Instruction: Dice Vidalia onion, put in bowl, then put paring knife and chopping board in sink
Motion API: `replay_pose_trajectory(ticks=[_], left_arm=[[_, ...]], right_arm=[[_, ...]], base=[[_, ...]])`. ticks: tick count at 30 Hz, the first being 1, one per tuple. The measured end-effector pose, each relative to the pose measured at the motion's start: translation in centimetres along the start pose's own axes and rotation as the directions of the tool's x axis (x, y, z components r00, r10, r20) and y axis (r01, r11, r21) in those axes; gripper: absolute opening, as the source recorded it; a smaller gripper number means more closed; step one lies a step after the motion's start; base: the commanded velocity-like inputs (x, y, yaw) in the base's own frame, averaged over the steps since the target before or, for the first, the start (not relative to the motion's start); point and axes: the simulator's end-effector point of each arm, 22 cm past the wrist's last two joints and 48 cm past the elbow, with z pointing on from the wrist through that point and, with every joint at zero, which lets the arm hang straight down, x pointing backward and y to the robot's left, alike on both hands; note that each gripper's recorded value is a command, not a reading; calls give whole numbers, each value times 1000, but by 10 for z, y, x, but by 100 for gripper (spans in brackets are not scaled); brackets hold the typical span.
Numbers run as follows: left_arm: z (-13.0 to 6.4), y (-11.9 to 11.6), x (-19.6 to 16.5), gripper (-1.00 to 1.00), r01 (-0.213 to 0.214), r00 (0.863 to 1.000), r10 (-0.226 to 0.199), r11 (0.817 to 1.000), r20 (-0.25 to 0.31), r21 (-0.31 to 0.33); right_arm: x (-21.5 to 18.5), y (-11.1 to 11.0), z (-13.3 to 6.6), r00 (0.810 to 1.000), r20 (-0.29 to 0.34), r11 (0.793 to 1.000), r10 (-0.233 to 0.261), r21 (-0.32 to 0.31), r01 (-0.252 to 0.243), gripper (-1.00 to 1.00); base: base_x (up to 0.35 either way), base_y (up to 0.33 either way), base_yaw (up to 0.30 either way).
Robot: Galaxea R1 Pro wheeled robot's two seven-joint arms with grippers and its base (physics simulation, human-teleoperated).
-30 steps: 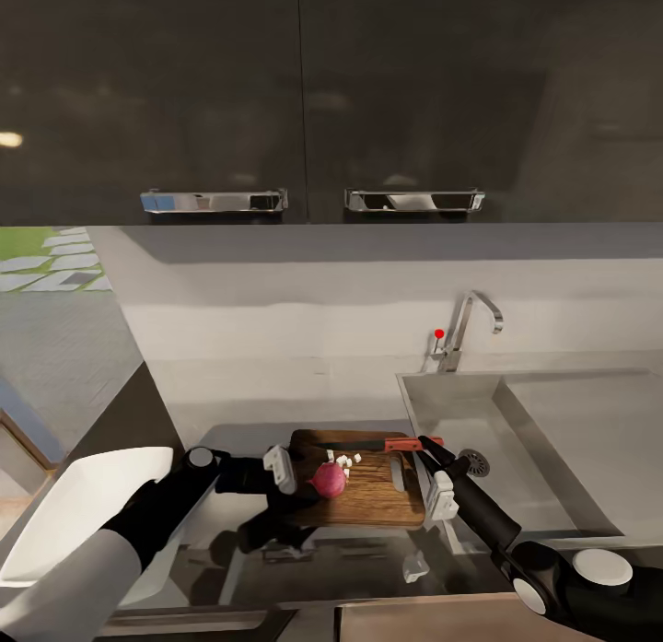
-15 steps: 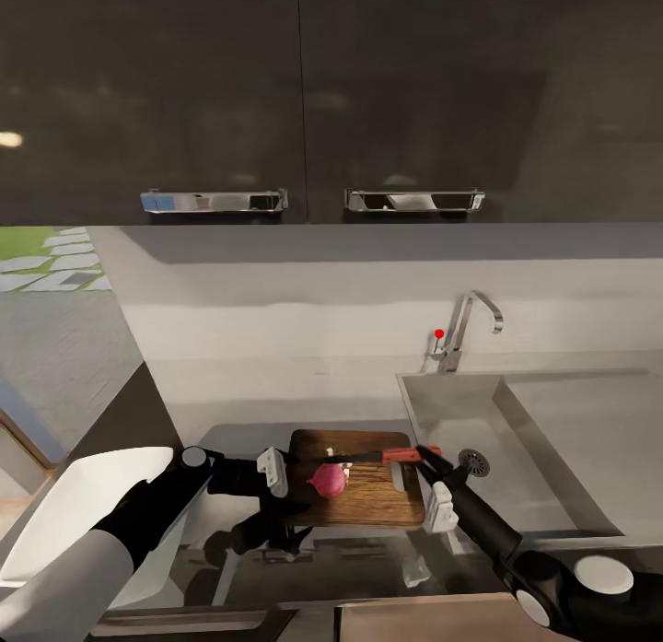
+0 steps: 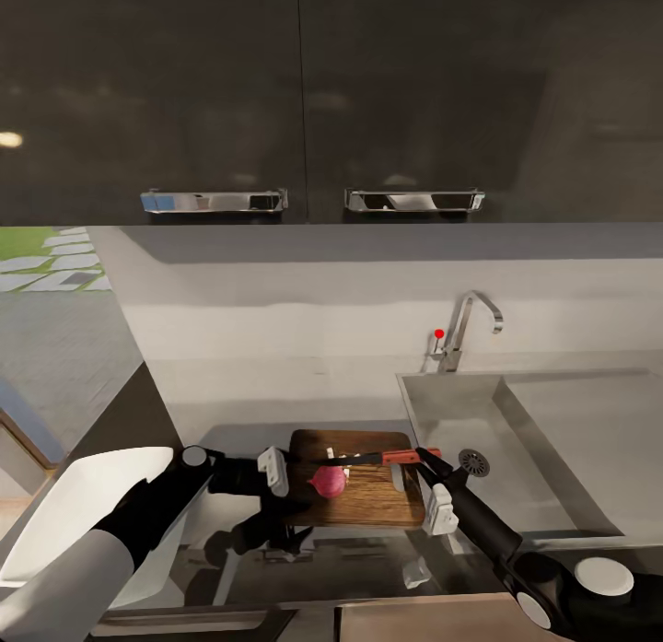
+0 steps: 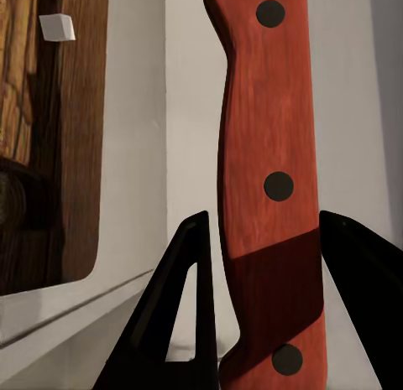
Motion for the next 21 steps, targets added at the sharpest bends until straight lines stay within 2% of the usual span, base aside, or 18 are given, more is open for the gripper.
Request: replay_pose_trajectory(ticks=[3,21], left_arm=[[-1,-1,-15,100,-35,999,35,999,20,0],[-1,-1,-18,100,-42,999,42,999,24,0]], right_arm=[[0,1,0,1000,1,1000,0,-2,0,-100],[0,0,0,1000,-1,1000,0,-1,0,-100]], base=[[0,0,0],[0,0,0]])
